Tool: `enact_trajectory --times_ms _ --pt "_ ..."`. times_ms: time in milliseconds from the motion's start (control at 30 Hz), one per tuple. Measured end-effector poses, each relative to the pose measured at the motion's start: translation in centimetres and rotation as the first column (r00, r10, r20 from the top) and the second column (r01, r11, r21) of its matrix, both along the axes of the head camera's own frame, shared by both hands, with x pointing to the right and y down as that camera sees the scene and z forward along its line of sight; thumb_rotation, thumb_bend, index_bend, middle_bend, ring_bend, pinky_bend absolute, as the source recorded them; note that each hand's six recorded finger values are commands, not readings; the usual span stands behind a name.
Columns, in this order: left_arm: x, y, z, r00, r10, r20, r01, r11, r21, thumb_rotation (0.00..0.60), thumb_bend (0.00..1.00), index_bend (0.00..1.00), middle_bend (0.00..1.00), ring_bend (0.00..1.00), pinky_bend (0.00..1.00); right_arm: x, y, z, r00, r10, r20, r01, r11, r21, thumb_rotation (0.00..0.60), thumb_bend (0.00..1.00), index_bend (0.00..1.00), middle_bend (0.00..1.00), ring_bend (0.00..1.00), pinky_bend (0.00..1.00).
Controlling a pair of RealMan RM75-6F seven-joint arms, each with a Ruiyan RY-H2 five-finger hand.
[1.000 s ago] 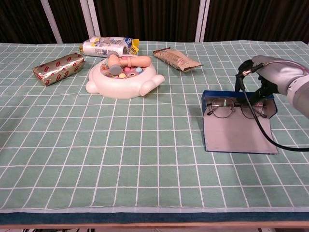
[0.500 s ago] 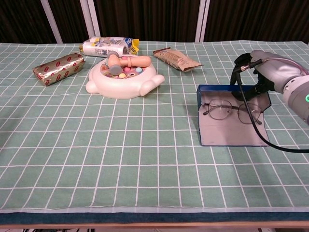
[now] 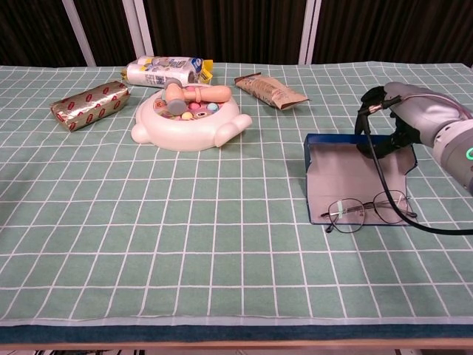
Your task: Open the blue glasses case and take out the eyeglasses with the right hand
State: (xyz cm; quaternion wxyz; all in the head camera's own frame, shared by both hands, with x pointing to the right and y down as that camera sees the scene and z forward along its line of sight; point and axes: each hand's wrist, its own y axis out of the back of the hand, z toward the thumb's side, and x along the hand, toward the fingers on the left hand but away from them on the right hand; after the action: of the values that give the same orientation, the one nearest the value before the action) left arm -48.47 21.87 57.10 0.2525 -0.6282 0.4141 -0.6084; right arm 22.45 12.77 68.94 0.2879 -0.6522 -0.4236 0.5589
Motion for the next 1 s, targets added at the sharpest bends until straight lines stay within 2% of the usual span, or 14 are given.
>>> enact_trajectory --times_ms 67,133,400,500,667,833,1000 --pt "0.0 0.0 0.0 1.0 0.0 0.0 0.0 1.0 0.0 0.6 0.06 0.0 0.0 0.0 0.0 0.1 0.0 0.1 1.0 -0.003 -0.014 0.003 1.0 -0.006 0.6 0.33 0.28 0.06 0.0 0.2" --pt "0.0 0.0 0.0 1.0 0.0 0.0 0.0 1.0 -0.001 0.6 0.06 0.0 0.0 0.0 0.0 0.1 0.1 0.2 1.0 -0.008 -0.031 0.007 1.0 -0.014 0.6 0.3 0.21 0.05 0.0 0.2" --pt "0.1 0.0 0.0 1.0 0.004 0.001 -0.004 1.0 0.001 0.6 0.06 0.0 0.0 0.0 0.0 -0.2 0.3 -0.4 0.999 -0.015 -0.041 0.014 1.0 -0.025 0.6 0.24 0.17 0.05 0.0 0.2" --pt "0.1 0.0 -0.1 1.0 0.006 0.001 -0.006 1.0 0.002 0.6 0.06 0.0 0.0 0.0 0.0 -0.1 0.4 -0.9 0.999 -0.016 -0.037 0.015 1.0 -0.027 0.6 0.24 0.25 0.05 0.0 0.2" --pt "0.2 0.1 -0.1 1.0 0.012 0.002 -0.012 1.0 0.003 0.6 0.06 0.0 0.0 0.0 0.0 0.0 1.0 -1.9 0.999 -0.025 -0.02 0.025 0.999 -0.034 0.6 0.24 0.46 0.12 0.0 0.2" --pt "0.3 0.1 -0.1 1.0 0.017 0.005 -0.017 1.0 0.005 0.6 0.06 0.0 0.0 0.0 0.0 0.5 2.5 -3.0 0.999 -0.048 -0.007 0.048 0.997 -0.057 0.6 0.26 0.49 0.12 0.0 0.2" --pt "0.4 0.1 -0.1 1.0 0.022 0.008 -0.022 1.0 0.008 0.6 0.06 0.0 0.0 0.0 0.0 1.4 4.4 -3.0 0.997 -0.075 -0.026 0.073 0.993 -0.098 0.6 0.28 0.51 0.13 0.0 0.2"
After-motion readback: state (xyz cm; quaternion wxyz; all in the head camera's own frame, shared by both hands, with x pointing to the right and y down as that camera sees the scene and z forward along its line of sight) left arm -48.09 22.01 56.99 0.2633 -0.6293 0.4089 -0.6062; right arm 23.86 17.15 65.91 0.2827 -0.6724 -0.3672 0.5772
